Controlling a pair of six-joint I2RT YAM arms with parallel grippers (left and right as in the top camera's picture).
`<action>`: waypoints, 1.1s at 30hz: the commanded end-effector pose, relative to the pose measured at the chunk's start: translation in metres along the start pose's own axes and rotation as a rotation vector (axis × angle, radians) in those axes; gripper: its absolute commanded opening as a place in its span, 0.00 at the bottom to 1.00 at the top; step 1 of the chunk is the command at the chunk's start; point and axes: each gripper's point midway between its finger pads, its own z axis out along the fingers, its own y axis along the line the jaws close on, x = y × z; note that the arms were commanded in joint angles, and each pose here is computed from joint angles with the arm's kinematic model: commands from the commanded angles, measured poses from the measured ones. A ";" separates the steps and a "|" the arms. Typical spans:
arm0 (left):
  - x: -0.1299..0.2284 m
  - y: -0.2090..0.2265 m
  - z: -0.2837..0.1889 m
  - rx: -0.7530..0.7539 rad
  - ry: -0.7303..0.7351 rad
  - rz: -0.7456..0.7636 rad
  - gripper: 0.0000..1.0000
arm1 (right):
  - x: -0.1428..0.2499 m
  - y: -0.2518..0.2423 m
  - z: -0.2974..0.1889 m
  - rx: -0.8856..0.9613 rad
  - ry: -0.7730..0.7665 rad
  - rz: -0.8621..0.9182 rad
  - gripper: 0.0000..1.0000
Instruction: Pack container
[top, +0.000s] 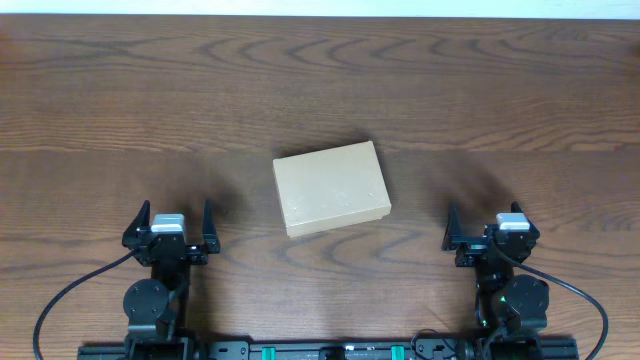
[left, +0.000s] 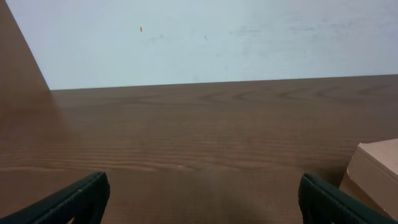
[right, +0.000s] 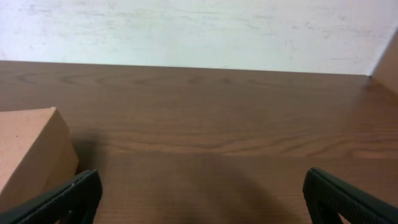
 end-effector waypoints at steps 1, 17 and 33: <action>0.017 -0.007 0.000 0.036 0.057 -0.020 0.95 | 0.001 0.002 0.000 -0.011 -0.001 0.013 0.99; 0.016 -0.005 0.000 0.028 0.056 -0.030 0.95 | 0.001 0.002 0.000 -0.011 -0.001 0.013 0.99; 0.017 -0.005 0.000 0.028 0.056 -0.030 0.95 | 0.001 0.002 0.000 -0.011 -0.001 0.013 0.99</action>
